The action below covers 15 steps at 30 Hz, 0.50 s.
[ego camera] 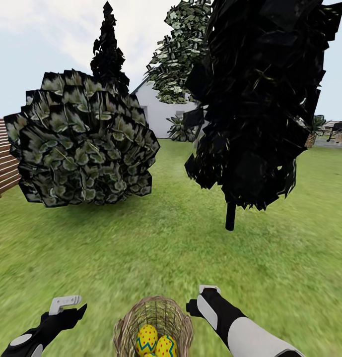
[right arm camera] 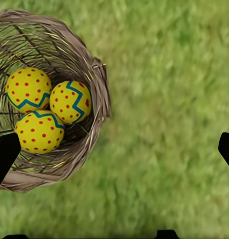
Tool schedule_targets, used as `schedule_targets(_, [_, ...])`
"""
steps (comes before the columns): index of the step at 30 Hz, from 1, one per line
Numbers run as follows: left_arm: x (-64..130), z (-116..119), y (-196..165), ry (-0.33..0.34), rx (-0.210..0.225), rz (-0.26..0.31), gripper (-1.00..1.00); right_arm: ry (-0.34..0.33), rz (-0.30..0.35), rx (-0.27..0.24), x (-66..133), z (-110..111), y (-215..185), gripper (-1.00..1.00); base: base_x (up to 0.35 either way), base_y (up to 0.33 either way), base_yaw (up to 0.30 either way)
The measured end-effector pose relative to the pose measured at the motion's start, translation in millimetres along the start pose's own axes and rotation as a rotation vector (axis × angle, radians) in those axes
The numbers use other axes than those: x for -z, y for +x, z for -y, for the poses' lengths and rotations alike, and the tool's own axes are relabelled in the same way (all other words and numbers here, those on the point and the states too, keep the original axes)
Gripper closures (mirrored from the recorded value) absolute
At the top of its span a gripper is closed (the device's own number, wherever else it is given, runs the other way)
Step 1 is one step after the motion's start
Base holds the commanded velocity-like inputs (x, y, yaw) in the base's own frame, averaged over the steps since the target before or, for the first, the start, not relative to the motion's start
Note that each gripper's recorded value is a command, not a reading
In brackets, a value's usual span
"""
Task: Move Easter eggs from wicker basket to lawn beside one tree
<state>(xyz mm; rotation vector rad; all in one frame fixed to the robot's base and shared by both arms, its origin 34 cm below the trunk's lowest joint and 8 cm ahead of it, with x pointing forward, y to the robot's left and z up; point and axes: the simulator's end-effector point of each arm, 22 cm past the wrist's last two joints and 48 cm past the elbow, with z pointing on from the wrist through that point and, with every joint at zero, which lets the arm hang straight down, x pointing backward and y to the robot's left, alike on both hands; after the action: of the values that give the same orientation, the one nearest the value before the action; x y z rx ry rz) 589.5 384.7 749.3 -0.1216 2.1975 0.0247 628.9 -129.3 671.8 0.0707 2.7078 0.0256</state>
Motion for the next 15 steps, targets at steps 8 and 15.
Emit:
schedule_targets(8, [-7.5,-0.3,10.5,0.0,0.0,0.0,-1.0,0.0,0.002,0.0,-11.6,0.3,5.2,-1.0,0.0,0.0,0.0])
schedule_targets(15, [-14.0,-0.7,20.0,0.0,-0.001,0.0,-1.0,0.0,0.003,0.001,-22.0,0.6,10.1,-1.0,0.0,0.0,0.0])
